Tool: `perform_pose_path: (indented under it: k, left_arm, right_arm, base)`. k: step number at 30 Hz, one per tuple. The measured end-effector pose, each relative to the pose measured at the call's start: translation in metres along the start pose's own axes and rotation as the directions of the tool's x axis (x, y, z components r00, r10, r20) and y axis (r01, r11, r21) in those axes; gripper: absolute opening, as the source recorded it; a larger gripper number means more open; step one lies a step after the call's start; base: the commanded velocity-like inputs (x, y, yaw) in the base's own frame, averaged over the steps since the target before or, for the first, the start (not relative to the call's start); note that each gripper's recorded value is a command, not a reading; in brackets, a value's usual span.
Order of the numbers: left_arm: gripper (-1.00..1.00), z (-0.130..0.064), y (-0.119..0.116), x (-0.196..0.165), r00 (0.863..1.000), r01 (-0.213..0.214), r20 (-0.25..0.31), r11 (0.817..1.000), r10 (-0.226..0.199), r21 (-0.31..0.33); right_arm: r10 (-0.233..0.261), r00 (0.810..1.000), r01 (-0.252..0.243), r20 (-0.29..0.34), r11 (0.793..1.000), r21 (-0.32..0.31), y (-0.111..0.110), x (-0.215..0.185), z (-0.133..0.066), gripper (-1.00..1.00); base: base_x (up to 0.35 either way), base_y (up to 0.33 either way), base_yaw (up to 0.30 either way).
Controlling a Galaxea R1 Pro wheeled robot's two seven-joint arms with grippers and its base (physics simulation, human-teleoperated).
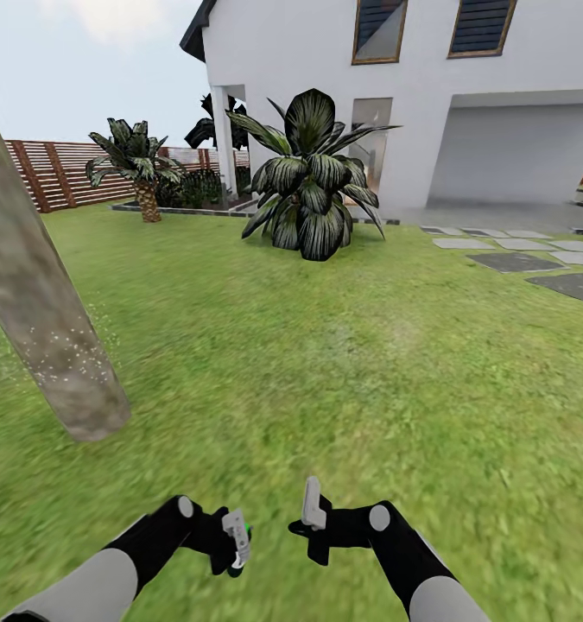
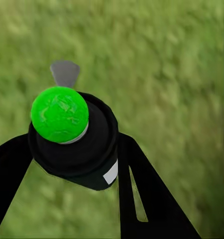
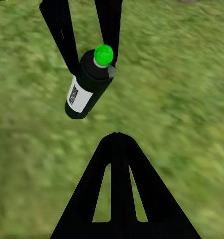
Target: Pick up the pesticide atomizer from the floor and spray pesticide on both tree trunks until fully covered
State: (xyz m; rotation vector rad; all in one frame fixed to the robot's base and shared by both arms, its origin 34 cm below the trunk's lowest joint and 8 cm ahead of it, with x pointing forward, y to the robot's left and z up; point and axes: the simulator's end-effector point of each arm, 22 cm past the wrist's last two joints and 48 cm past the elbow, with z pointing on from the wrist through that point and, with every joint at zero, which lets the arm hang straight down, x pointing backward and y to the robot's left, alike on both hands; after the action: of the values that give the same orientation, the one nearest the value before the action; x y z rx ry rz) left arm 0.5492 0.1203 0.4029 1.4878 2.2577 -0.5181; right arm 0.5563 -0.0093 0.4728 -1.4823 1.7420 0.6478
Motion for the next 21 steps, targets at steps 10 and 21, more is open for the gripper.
perform_pose_path:
  k: [10, 21]
  left_arm:
    - [-1.00, 0.006, -0.009, -0.011, 0.999, -0.014, 0.033, 1.000, 0.014, 0.015]
    - [-1.00, 0.013, -0.021, -0.030, 0.997, -0.037, 0.075, 0.999, 0.034, 0.034]
  right_arm:
    - [0.000, 1.000, 0.000, 0.000, 1.000, 0.000, 0.000, 0.000, 0.000, -1.00]
    - [0.000, 1.000, 0.000, 0.000, 1.000, 0.001, 0.000, 0.000, 0.000, -1.00]
  base:
    - [0.000, 0.000, 0.000]
    - [0.000, 0.000, 0.000]
